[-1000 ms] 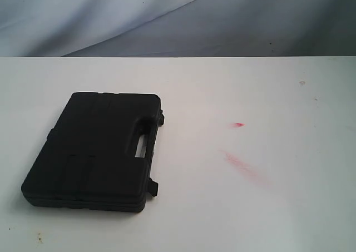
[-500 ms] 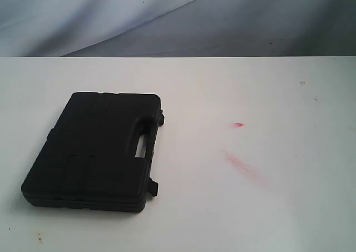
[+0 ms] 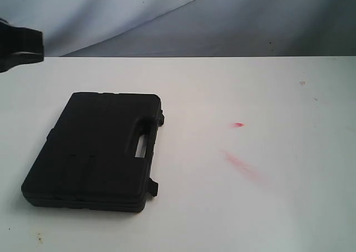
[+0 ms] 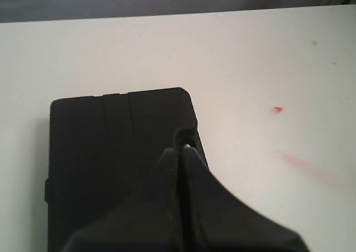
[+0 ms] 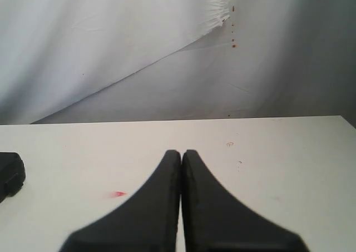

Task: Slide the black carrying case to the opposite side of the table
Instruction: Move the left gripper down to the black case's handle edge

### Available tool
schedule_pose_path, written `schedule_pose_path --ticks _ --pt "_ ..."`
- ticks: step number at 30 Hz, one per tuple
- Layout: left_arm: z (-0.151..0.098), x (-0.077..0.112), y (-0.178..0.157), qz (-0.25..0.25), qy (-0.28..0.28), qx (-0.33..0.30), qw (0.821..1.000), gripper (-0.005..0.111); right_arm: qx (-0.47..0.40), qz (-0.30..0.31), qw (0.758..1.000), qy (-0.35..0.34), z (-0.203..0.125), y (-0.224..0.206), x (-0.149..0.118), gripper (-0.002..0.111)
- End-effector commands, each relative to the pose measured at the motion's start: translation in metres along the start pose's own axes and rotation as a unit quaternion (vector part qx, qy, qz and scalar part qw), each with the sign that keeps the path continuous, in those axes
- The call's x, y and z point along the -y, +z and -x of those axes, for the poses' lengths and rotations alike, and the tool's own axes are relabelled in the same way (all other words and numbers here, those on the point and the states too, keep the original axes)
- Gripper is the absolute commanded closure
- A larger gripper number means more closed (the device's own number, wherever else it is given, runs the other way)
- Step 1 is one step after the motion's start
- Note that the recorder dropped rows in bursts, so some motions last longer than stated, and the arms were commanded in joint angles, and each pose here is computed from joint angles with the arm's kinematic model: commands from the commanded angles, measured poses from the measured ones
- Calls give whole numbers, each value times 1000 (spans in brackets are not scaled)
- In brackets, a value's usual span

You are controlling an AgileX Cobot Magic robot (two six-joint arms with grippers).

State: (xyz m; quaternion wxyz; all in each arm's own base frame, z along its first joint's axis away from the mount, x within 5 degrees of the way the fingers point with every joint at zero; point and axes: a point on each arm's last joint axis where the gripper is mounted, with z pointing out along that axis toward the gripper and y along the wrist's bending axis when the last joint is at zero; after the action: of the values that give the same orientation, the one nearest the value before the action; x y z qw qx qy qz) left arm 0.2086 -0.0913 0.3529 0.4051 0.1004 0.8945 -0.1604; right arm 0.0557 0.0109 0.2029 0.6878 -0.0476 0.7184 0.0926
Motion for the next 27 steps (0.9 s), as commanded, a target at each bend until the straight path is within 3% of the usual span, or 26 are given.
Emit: schedule_pose_path --ticks 1,5,8,12,16,20,27 --pt "6 4 31 -14 -21 -39 999 107 1 1 1000 -3 -1 0 0 108" --pt "7 5 60 -21 -46 -75 996 107 1 1 1000 -3 -1 0 0 108" --pt "5 8 91 -37 -94 -113 988 107 1 1 1000 -3 -1 0 0 108" --pt "-4 22 129 -42 -104 -164 980 107 1 1 1000 -3 -1 0 0 108" --pt "-18 41 171 -9 -106 -212 971 107 1 1 1000 -3 -1 0 0 108" --pt "-25 39 197 33 -108 -246 963 107 1 1 1000 -3 -1 0 0 108" --pt "-18 33 206 75 -73 -247 963 107 1 1 1000 -3 -1 0 0 108"
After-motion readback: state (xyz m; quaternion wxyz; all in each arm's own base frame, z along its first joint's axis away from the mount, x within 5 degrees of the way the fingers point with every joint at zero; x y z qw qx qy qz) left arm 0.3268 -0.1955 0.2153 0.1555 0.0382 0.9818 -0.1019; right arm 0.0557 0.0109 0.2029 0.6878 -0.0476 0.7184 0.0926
